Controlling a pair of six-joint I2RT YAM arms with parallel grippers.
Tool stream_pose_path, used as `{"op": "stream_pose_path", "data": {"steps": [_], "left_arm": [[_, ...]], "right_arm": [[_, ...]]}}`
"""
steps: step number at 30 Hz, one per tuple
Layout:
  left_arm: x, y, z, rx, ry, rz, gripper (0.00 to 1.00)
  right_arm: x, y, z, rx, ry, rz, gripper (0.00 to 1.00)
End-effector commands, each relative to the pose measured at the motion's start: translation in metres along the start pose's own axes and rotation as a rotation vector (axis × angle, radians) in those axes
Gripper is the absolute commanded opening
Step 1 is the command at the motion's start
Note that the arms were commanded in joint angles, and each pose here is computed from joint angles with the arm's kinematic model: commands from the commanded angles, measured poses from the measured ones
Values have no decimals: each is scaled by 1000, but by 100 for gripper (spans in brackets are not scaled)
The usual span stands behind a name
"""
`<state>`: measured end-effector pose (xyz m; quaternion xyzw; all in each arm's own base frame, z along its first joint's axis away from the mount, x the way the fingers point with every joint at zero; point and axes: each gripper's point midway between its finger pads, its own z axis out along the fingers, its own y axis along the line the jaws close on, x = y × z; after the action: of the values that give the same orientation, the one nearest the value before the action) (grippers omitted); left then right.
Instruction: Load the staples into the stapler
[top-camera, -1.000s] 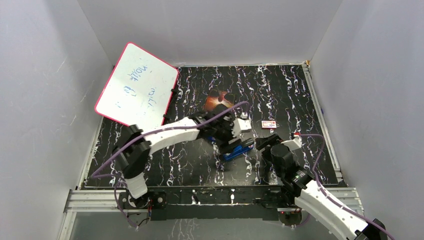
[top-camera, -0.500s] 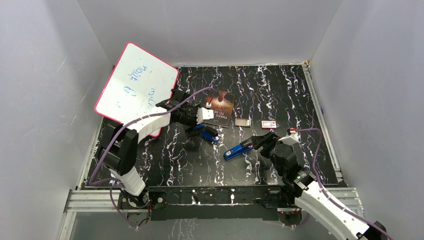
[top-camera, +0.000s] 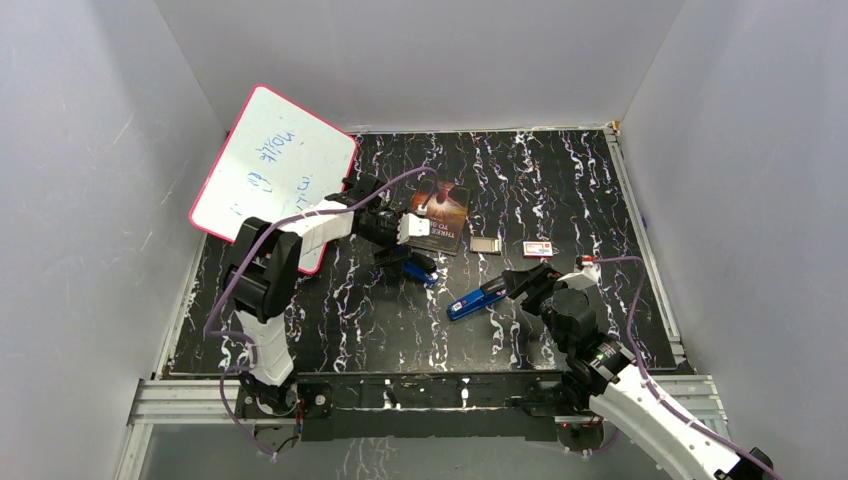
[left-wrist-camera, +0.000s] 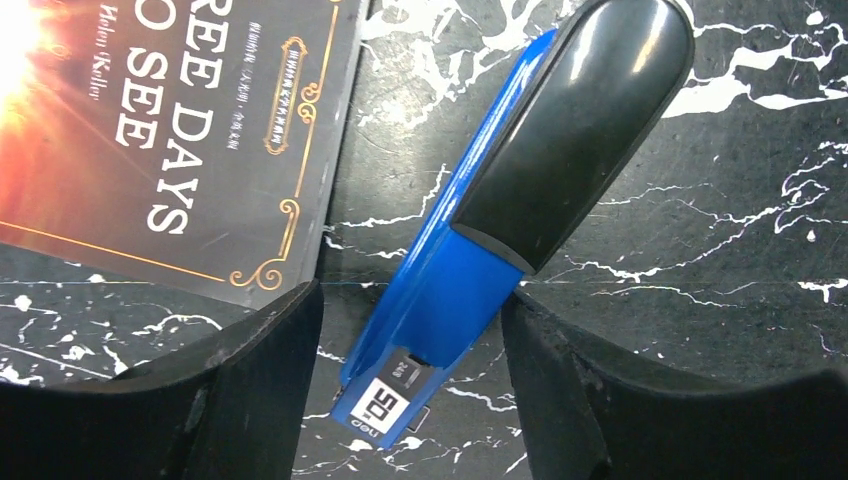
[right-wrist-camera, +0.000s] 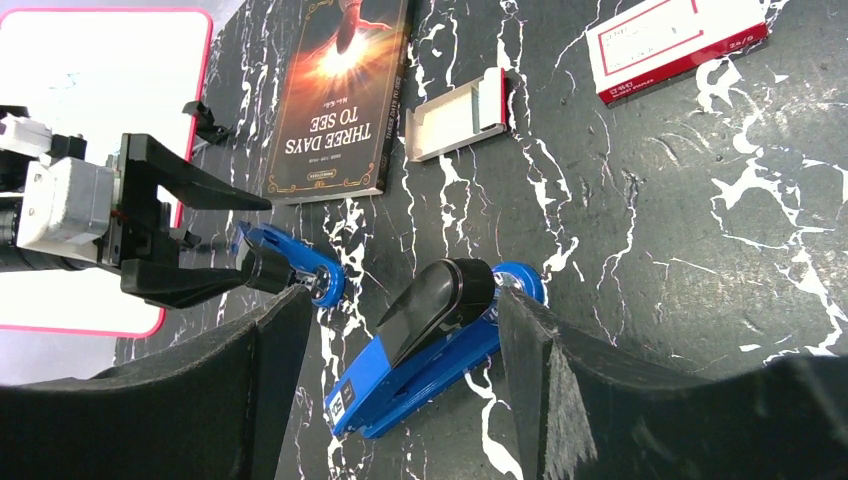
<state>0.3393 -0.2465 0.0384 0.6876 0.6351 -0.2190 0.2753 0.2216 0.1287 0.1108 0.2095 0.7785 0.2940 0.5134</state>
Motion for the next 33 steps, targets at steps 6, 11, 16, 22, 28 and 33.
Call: {"op": "stream_pose_path", "data": {"steps": [6, 11, 16, 22, 28, 33], "left_arm": [[3, -20, -6, 34, 4, -61, 34], [-7, -33, -6, -2, 25, -123, 24], [-3, -44, -2, -126, 114, -319, 7], [-34, -77, 5, -163, -4, -527, 0], [-51, -91, -4, -308, -202, -770, 0], [-62, -92, -4, -330, -267, -912, 0]], "right_arm": [[-23, 17, -3, -35, -69, 16, 75], [-34, 36, -1, -100, -106, 4, 76], [-52, 70, 2, -190, -140, 5, 77], [-45, 119, 24, -247, -7, -22, 80], [-22, 163, 35, -401, 120, 40, 80], [7, 185, 47, -429, 232, 80, 81]]}}
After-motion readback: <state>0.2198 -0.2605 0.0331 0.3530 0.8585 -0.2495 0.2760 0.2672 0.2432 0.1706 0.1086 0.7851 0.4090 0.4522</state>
